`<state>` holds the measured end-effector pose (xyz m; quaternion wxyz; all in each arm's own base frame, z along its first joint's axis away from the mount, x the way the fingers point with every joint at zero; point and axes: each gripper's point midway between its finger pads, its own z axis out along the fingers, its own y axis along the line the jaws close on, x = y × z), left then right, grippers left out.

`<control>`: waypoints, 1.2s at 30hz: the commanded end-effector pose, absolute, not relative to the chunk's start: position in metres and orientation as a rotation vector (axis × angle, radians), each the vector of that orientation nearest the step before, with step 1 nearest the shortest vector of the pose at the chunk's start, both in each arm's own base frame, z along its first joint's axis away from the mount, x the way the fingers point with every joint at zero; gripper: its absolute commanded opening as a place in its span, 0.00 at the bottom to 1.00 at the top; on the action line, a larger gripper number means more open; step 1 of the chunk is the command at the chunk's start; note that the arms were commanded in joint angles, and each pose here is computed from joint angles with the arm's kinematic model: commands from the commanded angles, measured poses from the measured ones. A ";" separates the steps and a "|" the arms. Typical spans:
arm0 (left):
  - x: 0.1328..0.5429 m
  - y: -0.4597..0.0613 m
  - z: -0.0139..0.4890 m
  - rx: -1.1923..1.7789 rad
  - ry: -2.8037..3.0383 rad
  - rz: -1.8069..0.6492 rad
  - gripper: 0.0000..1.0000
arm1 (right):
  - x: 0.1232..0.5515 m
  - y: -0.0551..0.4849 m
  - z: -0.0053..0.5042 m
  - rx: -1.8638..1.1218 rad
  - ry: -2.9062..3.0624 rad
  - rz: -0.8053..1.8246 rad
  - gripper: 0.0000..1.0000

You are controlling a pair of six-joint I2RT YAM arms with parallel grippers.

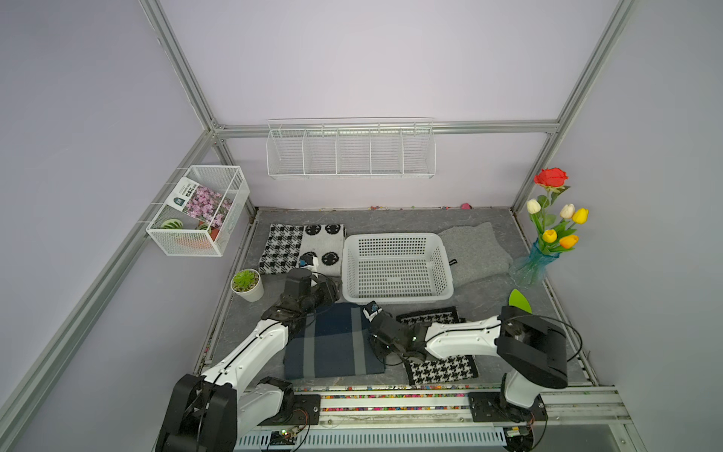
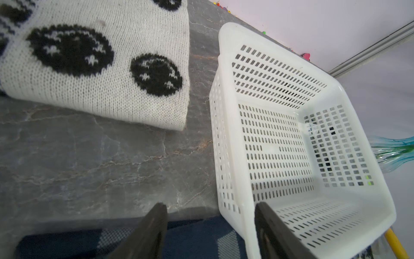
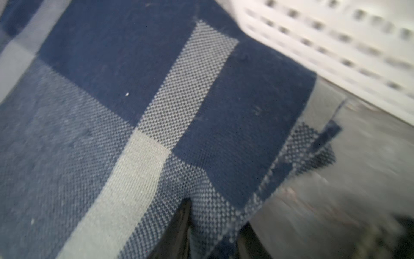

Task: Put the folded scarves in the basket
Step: Pick up the scarf at the center of the board.

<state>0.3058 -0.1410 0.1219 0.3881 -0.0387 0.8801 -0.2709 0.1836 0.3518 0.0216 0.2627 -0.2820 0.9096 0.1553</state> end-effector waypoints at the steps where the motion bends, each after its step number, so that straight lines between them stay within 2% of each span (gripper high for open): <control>1: 0.293 -0.142 0.116 -0.178 2.216 -0.777 0.67 | 0.168 0.294 -0.015 -0.838 2.588 0.163 0.31; 7: 0.271 -0.129 0.087 -0.236 2.278 -0.671 0.73 | 0.164 0.288 -0.029 -0.844 2.591 0.172 0.34; 10: 0.272 -0.107 0.094 -0.302 2.241 -0.508 0.76 | 0.162 0.291 -0.031 -0.844 2.584 0.214 0.35; 15: 0.264 -0.062 0.101 -0.505 2.143 -0.317 0.80 | 0.159 0.289 -0.028 -0.843 2.560 0.257 0.41; 18: 0.259 -0.055 0.087 -0.616 2.127 -0.333 0.86 | 0.161 0.287 -0.021 -0.842 2.540 0.255 0.42; 19: 0.258 -0.056 0.084 -0.620 2.132 -0.345 0.92 | 0.159 0.289 -0.020 -0.848 2.537 0.276 0.42; 21: 0.255 -0.051 0.074 -0.644 2.166 -0.293 0.94 | 0.156 0.292 -0.018 -0.858 2.530 0.304 0.42; 26: 0.256 -0.054 0.056 -0.694 2.249 -0.272 0.91 | 0.154 0.294 -0.010 -0.861 2.505 0.325 0.46; 32: 0.254 -0.070 0.034 -0.734 2.304 -0.385 0.81 | 0.161 0.278 0.009 -0.766 2.473 0.287 0.65; 36: 0.252 -0.076 0.027 -0.696 2.356 -0.385 0.72 | 0.161 0.276 0.008 -0.760 2.501 0.252 0.70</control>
